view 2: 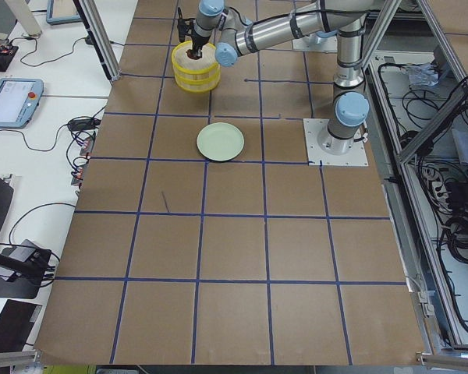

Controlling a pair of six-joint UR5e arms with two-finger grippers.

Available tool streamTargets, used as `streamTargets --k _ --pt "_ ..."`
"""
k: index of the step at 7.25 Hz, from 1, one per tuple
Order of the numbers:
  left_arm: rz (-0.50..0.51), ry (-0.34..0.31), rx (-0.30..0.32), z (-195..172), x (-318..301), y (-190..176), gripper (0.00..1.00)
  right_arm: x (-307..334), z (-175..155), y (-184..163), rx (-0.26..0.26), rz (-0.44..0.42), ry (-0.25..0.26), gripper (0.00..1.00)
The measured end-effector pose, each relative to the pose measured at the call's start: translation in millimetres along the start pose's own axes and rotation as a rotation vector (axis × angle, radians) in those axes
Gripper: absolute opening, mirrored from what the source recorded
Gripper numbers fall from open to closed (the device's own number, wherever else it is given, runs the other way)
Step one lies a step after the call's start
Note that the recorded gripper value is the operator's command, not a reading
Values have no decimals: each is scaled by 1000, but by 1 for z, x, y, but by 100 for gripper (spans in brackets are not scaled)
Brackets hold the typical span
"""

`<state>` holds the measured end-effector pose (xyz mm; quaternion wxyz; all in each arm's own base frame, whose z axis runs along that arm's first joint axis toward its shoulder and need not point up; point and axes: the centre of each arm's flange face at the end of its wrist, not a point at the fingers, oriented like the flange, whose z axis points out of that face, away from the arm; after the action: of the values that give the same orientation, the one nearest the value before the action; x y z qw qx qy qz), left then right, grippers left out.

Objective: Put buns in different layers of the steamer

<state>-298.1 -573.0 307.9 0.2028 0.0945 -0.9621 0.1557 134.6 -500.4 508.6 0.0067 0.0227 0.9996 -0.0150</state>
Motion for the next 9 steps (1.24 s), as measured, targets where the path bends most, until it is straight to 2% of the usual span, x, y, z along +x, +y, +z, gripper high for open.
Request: streamTargets --k 3,6,8,9 --pt "-51 6 -14 14 11 7 100 -1 0 3 -6 -21 4 100" --pt "-48 3 -14 13 11 8 100 -1 -2 3 -6 -25 7 100" --pt "38 -26 -27 -15 7 0 100 -2 -3 4 -5 -26 4 100" --pt "105 -87 -72 -47 -12 -9 100 -2 -3 4 -5 -27 4 100"
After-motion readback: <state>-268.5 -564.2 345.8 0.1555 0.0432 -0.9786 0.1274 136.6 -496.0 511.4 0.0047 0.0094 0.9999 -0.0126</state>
